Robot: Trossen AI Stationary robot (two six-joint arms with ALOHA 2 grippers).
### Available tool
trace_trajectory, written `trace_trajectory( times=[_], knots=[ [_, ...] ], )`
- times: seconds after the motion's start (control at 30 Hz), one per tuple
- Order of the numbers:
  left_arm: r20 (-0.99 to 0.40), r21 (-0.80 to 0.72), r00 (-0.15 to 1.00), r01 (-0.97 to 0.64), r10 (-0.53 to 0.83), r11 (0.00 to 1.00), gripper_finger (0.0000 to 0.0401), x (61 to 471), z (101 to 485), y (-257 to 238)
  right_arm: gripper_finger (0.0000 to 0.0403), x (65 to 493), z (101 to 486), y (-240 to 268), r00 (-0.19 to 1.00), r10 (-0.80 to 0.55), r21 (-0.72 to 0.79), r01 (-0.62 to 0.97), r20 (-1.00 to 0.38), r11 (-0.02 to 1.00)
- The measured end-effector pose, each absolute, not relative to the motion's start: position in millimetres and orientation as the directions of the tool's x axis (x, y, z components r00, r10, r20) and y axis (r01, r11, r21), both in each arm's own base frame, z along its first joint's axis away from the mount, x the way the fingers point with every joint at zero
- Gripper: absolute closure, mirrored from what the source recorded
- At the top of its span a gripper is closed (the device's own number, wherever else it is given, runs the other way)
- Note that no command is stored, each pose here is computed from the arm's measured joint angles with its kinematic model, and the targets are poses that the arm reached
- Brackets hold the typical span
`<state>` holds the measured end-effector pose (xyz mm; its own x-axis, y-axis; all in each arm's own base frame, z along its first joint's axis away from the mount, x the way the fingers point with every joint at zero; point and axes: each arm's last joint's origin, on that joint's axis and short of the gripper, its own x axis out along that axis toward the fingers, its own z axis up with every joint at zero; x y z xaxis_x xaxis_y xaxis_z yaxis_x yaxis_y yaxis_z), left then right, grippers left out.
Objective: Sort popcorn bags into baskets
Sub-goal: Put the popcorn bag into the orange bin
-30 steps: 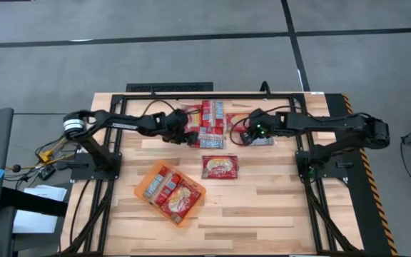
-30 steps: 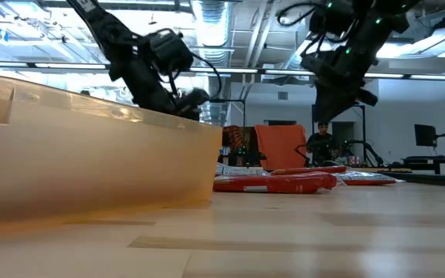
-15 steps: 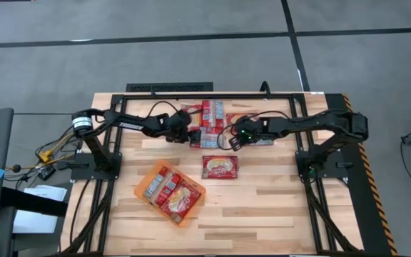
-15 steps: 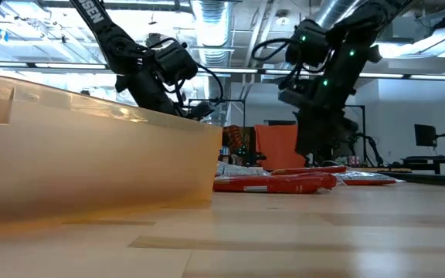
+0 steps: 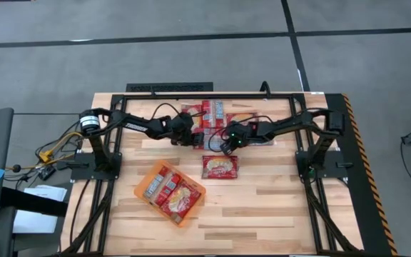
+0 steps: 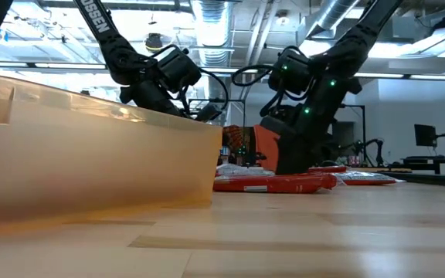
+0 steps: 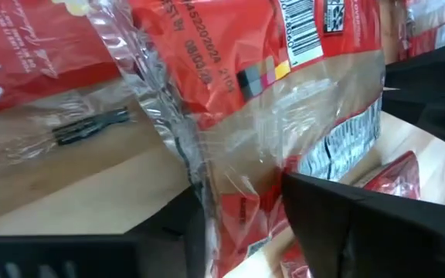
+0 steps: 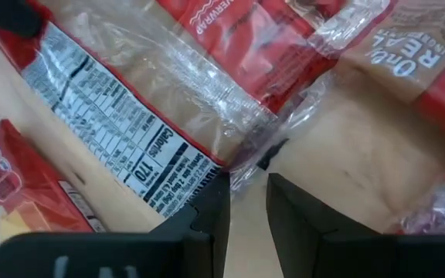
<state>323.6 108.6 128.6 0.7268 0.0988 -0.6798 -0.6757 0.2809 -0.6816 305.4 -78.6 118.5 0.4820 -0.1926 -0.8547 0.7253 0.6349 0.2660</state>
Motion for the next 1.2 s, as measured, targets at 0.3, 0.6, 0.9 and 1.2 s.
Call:
trace_trajectory(
  times=[0.3,0.6,0.9,1.2],
  knots=[
    [-0.630,-0.720,0.774,-0.611,0.058,0.330,0.0391,326.5,138.6,107.0,0.0290,299.6,142.7,-78.3,0.541,-0.187,0.288,0.672,-0.820,0.682],
    [-0.597,-0.708,0.802,-0.541,0.025,0.454,0.0401,308.6,186.3,98.3,0.0290,266.5,208.8,-87.9,0.624,-0.254,0.287,0.632,-0.739,0.720],
    [-0.506,-0.624,0.857,-0.288,-0.095,0.726,0.0401,262.6,260.2,65.5,0.0290,225.0,263.6,-82.6,0.690,-0.371,0.297,0.646,-0.622,0.703],
    [-0.440,-0.462,0.801,0.186,-0.406,0.867,0.0401,209.8,302.7,4.2,0.0290,214.7,265.3,-78.2,0.647,-0.391,0.255,0.676,-0.655,0.691]
  ],
)
